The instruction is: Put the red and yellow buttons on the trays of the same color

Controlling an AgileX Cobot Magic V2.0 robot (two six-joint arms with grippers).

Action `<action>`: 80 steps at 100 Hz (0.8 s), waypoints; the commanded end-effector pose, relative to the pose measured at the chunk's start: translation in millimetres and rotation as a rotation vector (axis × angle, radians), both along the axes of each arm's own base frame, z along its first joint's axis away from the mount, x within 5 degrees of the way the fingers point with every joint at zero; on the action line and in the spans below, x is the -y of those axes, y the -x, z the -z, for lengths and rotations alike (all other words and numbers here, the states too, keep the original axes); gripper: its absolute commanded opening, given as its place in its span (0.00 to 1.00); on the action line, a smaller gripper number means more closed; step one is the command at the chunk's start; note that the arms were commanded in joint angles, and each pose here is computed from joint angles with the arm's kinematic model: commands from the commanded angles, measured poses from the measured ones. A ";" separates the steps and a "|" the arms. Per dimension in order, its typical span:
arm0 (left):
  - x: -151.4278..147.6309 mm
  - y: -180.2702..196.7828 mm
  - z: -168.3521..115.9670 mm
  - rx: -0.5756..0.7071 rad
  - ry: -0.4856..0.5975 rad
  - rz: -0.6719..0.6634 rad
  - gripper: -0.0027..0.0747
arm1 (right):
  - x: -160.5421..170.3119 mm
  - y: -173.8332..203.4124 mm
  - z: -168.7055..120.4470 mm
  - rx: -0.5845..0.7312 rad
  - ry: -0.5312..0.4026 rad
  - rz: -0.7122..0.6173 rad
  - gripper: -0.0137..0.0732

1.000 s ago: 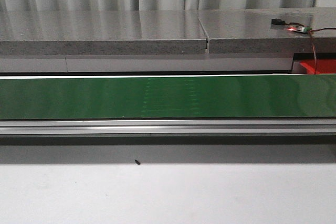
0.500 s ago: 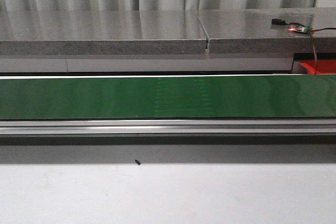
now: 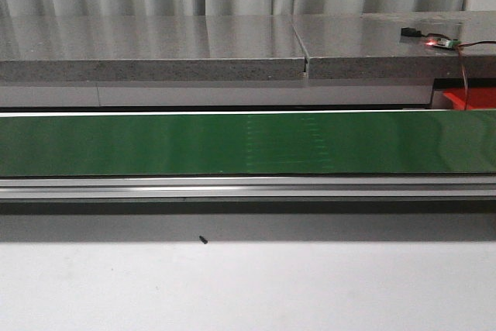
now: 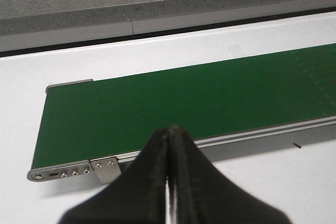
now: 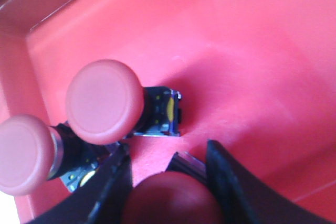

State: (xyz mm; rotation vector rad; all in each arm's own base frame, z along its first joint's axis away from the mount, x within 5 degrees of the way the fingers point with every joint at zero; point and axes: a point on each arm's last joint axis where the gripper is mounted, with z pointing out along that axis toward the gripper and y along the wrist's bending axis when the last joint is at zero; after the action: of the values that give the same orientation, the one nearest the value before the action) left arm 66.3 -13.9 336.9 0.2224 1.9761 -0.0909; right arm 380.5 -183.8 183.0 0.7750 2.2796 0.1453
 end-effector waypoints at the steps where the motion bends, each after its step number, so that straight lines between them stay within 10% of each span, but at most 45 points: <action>1: 0.7 -2.3 -13.7 0.086 0.026 -0.001 0.01 | 2.8 -2.2 -34.4 0.097 0.042 0.022 0.48; 19: 0.7 -2.3 -13.7 0.086 0.026 -0.001 0.01 | 1.4 -1.8 -33.6 0.088 0.030 0.012 0.75; 80: 0.7 -2.3 -13.7 0.086 0.026 -0.001 0.01 | -9.9 18.4 -97.3 0.190 0.138 -0.047 0.72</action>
State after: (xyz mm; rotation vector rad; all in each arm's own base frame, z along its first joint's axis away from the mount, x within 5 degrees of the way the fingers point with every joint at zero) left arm 66.3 -13.9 336.9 0.2224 1.9761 -0.0909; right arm 369.8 -175.6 233.5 0.6947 2.2100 0.1404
